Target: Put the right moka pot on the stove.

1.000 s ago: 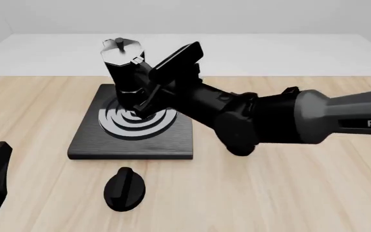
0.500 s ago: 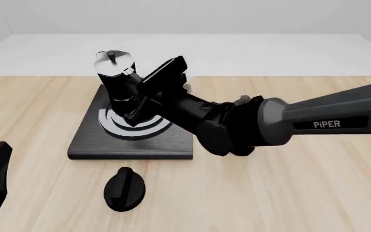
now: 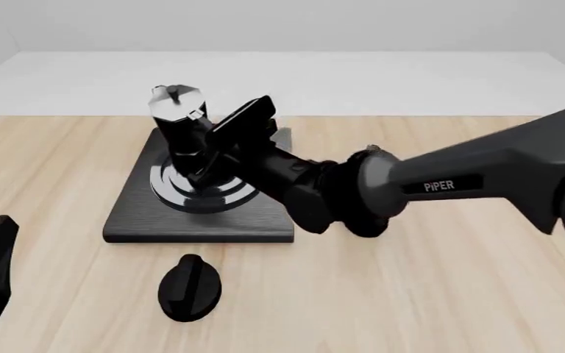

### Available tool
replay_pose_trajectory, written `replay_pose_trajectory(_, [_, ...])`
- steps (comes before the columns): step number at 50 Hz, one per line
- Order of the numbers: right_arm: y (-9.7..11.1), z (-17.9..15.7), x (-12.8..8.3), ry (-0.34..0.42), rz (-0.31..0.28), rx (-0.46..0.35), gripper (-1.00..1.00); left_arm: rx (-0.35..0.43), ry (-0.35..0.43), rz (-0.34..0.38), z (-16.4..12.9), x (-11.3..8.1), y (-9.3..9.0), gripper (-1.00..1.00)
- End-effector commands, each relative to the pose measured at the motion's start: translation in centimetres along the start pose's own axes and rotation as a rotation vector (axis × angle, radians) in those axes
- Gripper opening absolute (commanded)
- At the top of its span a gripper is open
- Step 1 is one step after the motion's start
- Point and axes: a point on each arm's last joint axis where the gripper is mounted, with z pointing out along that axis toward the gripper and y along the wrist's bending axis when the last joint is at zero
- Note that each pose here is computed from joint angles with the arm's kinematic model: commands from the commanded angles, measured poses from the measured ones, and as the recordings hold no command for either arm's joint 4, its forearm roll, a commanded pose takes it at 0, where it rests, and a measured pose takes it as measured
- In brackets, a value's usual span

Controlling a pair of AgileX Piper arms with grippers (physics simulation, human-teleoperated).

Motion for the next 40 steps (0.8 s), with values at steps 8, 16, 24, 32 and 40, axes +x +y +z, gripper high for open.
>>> replay_pose_trajectory(8, [-1.6, 2.1, 0.0, -0.052, 0.029, 0.042, -1.0, 0.0, 0.0, 0.0, 0.0, 0.0, 0.0, 1.0])
replay_pose_trajectory(16, [-2.0, 2.7, 1.2, -0.035, 0.061, 0.052, -1.0, 0.0, 0.0, 0.0, 0.0, 0.0, 0.0, 1.0])
replay_pose_trajectory(24, [-2.6, 3.0, 1.6, -0.03, 0.094, 0.064, -1.0, 0.0, 0.0, 0.0, 0.0, 0.0, 0.0, 1.0])
replay_pose_trajectory(32, [-2.9, 3.2, 2.3, -0.019, 0.118, 0.071, -1.0, 0.0, 0.0, 0.0, 0.0, 0.0, 0.0, 1.0])
replay_pose_trajectory(40, [-3.2, 3.3, 3.0, -0.008, 0.139, 0.078, -1.0, 0.0, 0.0, 0.0, 0.0, 0.0, 0.0, 1.0])
